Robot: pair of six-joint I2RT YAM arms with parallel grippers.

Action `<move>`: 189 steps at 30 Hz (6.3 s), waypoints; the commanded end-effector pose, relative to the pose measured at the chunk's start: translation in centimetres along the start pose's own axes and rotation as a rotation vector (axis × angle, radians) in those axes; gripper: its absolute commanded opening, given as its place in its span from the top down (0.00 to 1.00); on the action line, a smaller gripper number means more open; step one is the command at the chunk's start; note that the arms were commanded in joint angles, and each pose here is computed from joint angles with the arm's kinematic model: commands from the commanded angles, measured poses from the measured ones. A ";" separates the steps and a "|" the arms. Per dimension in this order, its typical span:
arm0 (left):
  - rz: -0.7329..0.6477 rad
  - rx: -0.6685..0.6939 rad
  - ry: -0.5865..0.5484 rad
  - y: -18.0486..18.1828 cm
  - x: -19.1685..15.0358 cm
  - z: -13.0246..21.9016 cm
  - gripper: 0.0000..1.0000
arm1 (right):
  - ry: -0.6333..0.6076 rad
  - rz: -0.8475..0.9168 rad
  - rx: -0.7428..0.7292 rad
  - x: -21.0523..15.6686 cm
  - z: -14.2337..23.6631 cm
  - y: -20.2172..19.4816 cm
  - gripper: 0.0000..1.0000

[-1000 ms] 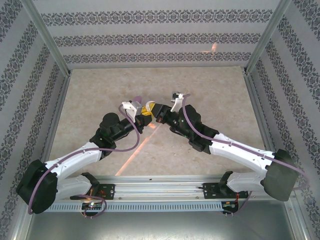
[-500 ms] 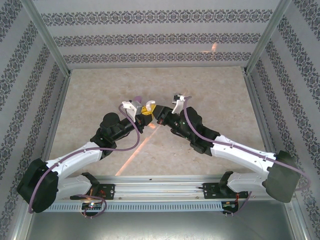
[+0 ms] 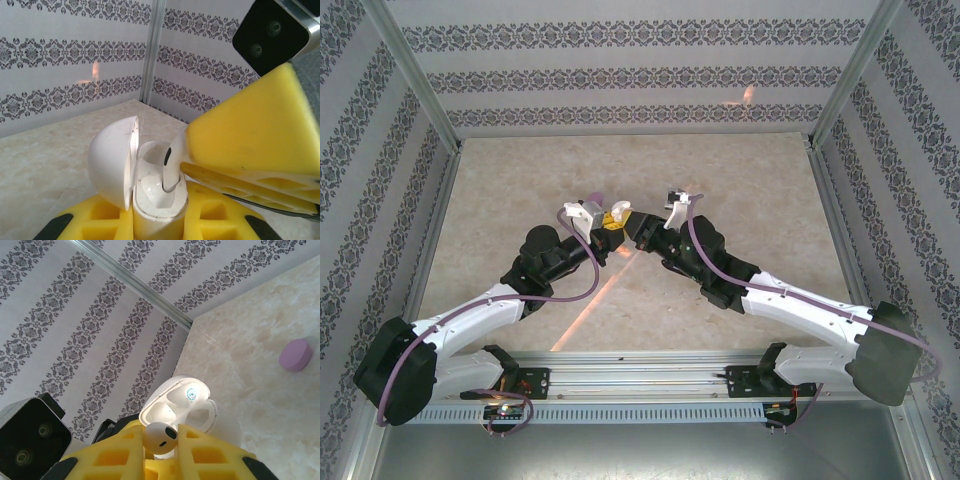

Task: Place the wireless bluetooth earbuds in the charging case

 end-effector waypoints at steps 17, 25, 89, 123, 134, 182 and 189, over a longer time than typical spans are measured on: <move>-0.039 -0.034 -0.160 -1.3 5.6 0.2 0.93 | 0.068 0.052 -0.076 0.2 -0.3 0.5 0.64; -0.030 -0.038 -0.146 -1.4 5.3 0.2 0.93 | 0.094 0.028 -0.099 0.8 -0.3 0.9 0.56; 0.149 -0.440 0.094 -4.7 4.4 0.4 0.95 | 0.468 0.218 -0.018 1.7 4.6 4.0 0.87; 0.127 -0.448 0.124 -4.8 3.5 0.7 0.96 | 0.446 0.262 -0.011 2.5 5.3 5.8 0.84; 0.050 -0.430 0.156 -5.1 2.6 2.5 0.96 | 0.371 0.100 -0.334 5.1 8.5 -3.0 0.82; 0.152 -0.252 0.343 -2.2 -6.9 4.7 0.97 | 1.124 0.163 -0.917 -6.4 2.2 -30.1 0.61; 0.153 -0.247 0.355 -2.0 -7.4 4.4 0.97 | 1.141 0.179 -0.917 -6.4 2.1 -30.0 0.75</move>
Point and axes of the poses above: each hand's point on the last joint's axis, 136 mm out from that joint toward the fingers, its own z axis back along the fingers, its own y axis along the line the jaws close on, x = y × z, the point moved 1 cm from there along z, back along the fingers, and after that the axes turned 3 degrees about z, right-handed, at the moved point
